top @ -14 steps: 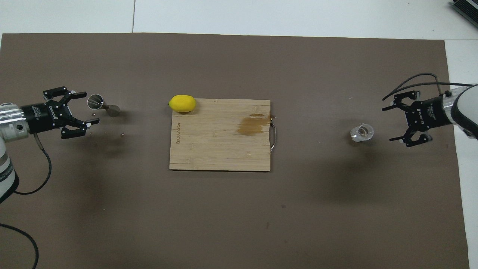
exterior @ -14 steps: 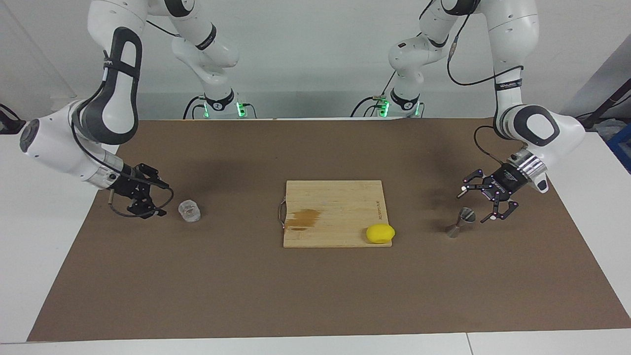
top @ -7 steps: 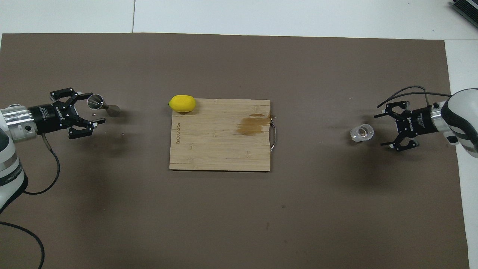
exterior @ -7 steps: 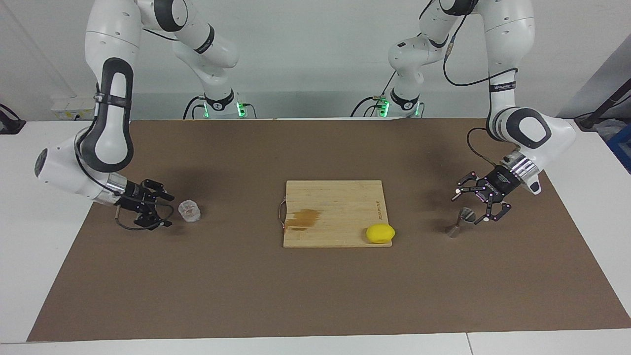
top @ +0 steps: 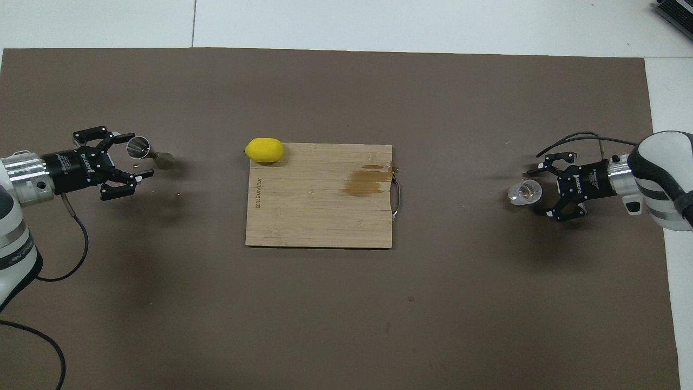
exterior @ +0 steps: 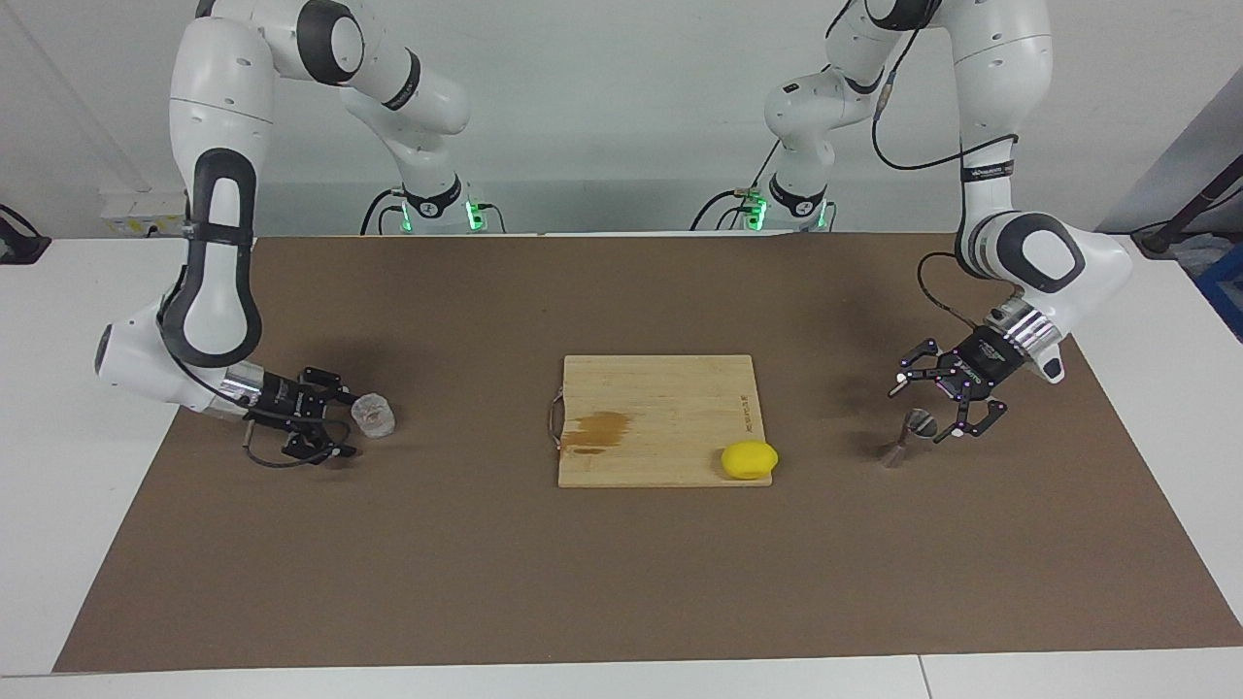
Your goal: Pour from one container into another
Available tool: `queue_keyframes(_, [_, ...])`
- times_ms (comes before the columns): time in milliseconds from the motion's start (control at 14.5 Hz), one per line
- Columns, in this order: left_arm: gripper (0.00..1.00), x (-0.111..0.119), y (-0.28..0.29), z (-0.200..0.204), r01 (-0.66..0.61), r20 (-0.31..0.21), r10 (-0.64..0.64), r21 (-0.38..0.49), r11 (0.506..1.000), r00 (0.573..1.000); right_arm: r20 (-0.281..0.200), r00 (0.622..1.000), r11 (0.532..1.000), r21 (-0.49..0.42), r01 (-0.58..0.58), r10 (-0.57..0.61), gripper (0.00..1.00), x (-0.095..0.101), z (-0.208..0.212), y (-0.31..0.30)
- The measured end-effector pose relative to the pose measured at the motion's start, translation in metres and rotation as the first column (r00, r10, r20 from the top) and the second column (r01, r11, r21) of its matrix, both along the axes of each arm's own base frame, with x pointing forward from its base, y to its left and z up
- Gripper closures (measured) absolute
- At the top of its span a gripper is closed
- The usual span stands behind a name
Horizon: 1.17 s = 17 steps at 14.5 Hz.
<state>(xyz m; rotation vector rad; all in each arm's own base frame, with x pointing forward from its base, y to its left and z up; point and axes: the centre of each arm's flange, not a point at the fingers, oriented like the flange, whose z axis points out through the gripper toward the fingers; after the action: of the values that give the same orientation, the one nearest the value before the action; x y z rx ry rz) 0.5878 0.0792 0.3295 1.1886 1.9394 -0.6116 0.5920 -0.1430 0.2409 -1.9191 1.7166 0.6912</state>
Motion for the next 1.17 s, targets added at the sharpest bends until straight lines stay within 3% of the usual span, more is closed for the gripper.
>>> queue_keyframes(207, [0.16, 0.0, 0.0, 0.0, -0.002, 0.0, 0.002, -0.001, 1.0, 1.0, 0.0, 1.0, 1.0, 0.008, -0.014, 0.014, 0.0, -0.001, -0.001, 0.002])
queue_keyframes(414, [0.5, -0.001, -0.001, -0.002, -0.012, -0.004, 0.012, -0.013, 1.0, 1.0, -0.006, 1.0, 1.0, 0.016, -0.02, 0.02, 0.0, -0.003, -0.001, 0.003])
queue_keyframes(829, [0.5, 0.0, -0.011, -0.001, 0.004, -0.007, -0.004, -0.035, 0.999, 1.0, -0.036, 0.999, 0.998, 0.048, -0.037, 0.039, 0.0, -0.008, -0.004, 0.008])
queue_keyframes(1174, [0.5, 0.002, -0.047, 0.014, 0.128, -0.008, -0.13, -0.134, 0.983, 0.991, -0.037, 0.998, 0.998, 0.051, -0.042, 0.044, 0.0, -0.009, -0.004, 0.011])
